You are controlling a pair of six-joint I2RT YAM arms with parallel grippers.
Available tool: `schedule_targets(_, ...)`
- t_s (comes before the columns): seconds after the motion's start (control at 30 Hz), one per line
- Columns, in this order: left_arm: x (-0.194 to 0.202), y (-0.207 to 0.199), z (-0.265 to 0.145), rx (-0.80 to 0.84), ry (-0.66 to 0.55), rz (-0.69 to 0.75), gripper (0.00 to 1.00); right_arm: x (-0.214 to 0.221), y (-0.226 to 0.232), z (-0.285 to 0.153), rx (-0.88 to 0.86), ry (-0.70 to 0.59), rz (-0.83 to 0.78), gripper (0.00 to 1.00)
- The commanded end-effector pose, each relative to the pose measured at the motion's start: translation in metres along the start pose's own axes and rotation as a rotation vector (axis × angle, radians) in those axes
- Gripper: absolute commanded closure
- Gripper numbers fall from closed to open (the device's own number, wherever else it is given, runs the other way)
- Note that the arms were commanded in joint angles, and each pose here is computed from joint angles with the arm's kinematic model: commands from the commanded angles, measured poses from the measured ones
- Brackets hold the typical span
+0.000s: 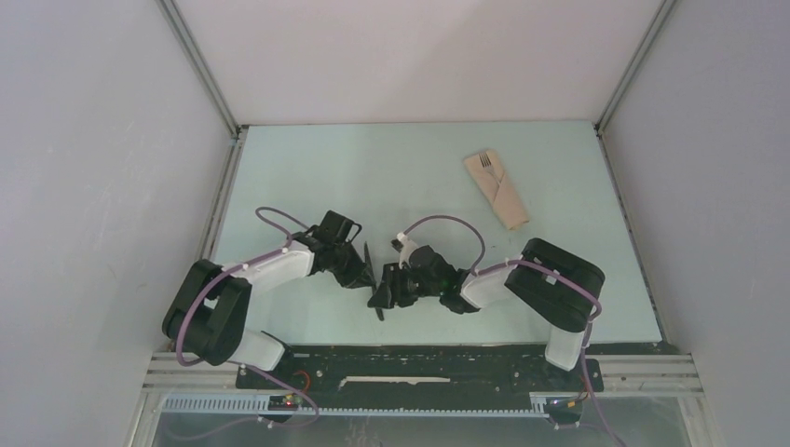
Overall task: Fold the napkin into a case and place the utensils inside
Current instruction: Move the knife to the corner of the board.
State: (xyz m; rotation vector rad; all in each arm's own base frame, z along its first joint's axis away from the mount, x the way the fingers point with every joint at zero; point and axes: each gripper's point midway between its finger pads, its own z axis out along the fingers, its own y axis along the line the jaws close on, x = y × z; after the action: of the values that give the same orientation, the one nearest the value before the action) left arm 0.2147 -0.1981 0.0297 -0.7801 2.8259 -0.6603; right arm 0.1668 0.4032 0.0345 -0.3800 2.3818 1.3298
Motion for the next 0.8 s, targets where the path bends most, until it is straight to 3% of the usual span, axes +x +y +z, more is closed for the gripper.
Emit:
schedule_targets(0.0,0.000,-0.025,-0.012,0.105,-0.011,-0.016,1.00,-0.017,0.011,0.014,0.013,-0.057,-0.052,0.46)
schedule_targets(0.13,0.001,-0.026,-0.013,0.118,-0.006,-0.011,1.00,-0.018,0.008,0.016,0.031,-0.066,-0.068,0.63)
schedule_targets(0.23,-0.001,-0.024,-0.014,0.112,-0.025,0.005,1.00,-0.022,-0.004,0.016,0.109,-0.068,-0.063,0.66)
schedule_targets(0.3,-0.005,-0.025,-0.018,0.102,-0.044,0.054,1.00,-0.023,-0.013,0.011,0.164,-0.077,-0.060,0.56)
schedule_targets(0.37,-0.015,-0.017,-0.028,0.023,-0.103,0.131,0.92,-0.026,-0.017,0.002,0.214,-0.085,-0.036,0.49)
schedule_targets(0.47,-0.031,0.006,-0.047,-0.103,-0.211,0.196,0.63,-0.030,-0.021,-0.009,0.347,-0.045,0.013,0.32)
schedule_targets(0.5,-0.038,0.012,-0.054,-0.125,-0.259,0.211,0.51,-0.029,-0.020,-0.010,0.391,-0.005,0.035,0.29)
schedule_targets(0.57,-0.048,0.017,-0.075,-0.128,-0.352,0.239,0.40,-0.022,-0.015,-0.012,0.440,0.072,0.095,0.27)
schedule_targets(0.77,-0.082,0.050,-0.140,-0.265,-0.566,0.278,0.34,-0.011,-0.013,-0.004,0.645,0.190,0.143,0.20)
